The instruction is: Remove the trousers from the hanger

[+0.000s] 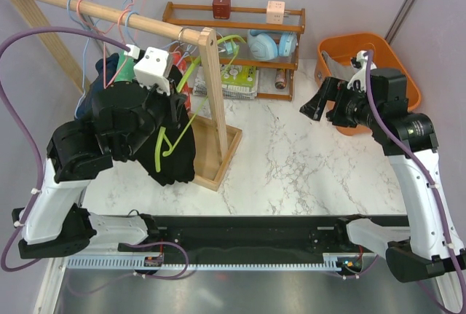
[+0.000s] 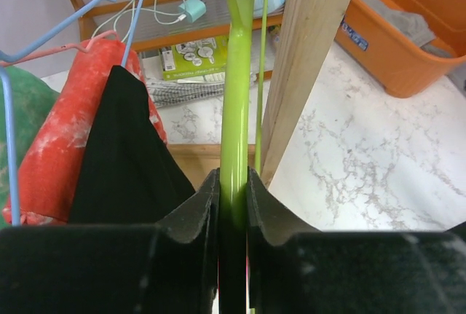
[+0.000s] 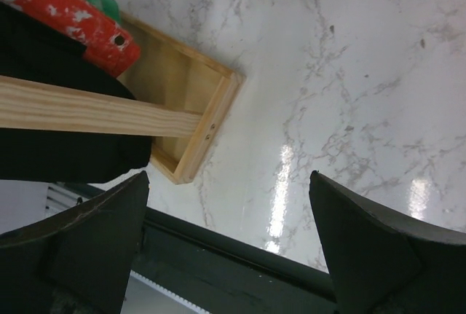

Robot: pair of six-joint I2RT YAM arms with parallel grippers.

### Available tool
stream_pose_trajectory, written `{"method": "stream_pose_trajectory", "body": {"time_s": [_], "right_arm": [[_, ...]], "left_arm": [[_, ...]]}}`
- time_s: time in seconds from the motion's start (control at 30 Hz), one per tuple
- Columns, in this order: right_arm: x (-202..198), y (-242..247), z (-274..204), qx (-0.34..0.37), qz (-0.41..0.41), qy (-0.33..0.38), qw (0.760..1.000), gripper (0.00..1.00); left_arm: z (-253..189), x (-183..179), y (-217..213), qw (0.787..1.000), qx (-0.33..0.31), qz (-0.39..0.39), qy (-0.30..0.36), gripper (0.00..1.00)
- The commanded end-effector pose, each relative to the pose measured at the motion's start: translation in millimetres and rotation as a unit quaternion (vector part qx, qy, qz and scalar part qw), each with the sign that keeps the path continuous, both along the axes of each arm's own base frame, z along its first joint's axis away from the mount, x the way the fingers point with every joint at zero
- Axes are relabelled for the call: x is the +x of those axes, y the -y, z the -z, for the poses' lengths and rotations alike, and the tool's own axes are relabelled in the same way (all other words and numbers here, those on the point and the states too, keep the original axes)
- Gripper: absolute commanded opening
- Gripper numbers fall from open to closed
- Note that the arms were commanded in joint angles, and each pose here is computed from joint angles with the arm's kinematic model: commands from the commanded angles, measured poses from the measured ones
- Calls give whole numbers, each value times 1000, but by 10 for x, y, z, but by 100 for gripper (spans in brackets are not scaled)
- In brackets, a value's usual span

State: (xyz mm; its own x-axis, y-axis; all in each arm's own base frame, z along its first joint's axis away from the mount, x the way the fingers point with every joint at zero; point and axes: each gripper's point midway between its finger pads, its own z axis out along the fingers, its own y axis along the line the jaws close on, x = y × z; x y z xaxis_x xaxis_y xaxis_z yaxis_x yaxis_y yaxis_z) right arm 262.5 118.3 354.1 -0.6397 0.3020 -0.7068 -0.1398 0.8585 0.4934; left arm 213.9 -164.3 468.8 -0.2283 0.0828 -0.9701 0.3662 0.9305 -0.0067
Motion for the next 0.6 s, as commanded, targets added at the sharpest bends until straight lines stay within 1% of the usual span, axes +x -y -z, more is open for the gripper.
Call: {"method": "stream_pose_trajectory", "body": {"time_s": [0.0, 0.03, 0.07, 0.13, 0.17, 0.2, 0.27, 0.33, 0.37, 0.4, 0.43, 0.47, 0.5, 0.53, 0.57], "right_arm": [[-189, -244, -58, 67, -49, -5, 997, 98], [-207, -256, 7, 71, -50, -15, 996, 98], [-231, -282, 5, 77, -55, -14, 995, 98], [-297, -321, 28, 92, -63, -19, 994, 98], [-320, -331, 28, 95, -66, -19, 993, 98], [-338, -345, 35, 98, -69, -22, 993, 98], [-384, -372, 68, 100, -78, -31, 991, 98], [-442, -371, 76, 100, -83, -34, 991, 98], [-480, -376, 59, 103, -86, -32, 990, 98], [-502, -380, 62, 105, -88, -33, 990, 98], [-538, -394, 87, 108, -94, -40, 989, 98], [-588, -395, 79, 111, -97, -39, 988, 98], [-616, -403, 93, 115, -99, -44, 987, 98], [-654, -408, 144, 116, -102, -52, 987, 98], [-720, -419, 138, 124, -107, -54, 985, 98]], "left_arm": [[80, -113, 2, 999, -38, 9, -29, 30], [100, -128, -18, 999, -39, 7, -34, 36], [98, -144, -40, 998, -42, 5, -37, 49], [135, -194, -128, 998, -47, -8, -52, 58], [97, -225, -168, 997, -56, -9, -52, 73], [106, -269, -223, 996, -61, -12, -59, 79], [-39, -356, -297, 994, -92, -5, -55, 85], [-198, -496, -333, 989, -138, 19, -55, 86], [-355, -583, -369, 984, -170, 36, -47, 86], [-446, -701, -307, 976, -198, 71, -53, 86], [-625, -805, -360, 967, -235, 91, -39, 86], [-715, -888, -363, 959, -257, 110, -37, 86], [-816, -1022, -296, 947, -282, 150, -40, 86], [-852, -1080, -241, 939, -293, 172, -41, 85], [-1085, -1195, -273, 921, -332, 203, -12, 85]]}}
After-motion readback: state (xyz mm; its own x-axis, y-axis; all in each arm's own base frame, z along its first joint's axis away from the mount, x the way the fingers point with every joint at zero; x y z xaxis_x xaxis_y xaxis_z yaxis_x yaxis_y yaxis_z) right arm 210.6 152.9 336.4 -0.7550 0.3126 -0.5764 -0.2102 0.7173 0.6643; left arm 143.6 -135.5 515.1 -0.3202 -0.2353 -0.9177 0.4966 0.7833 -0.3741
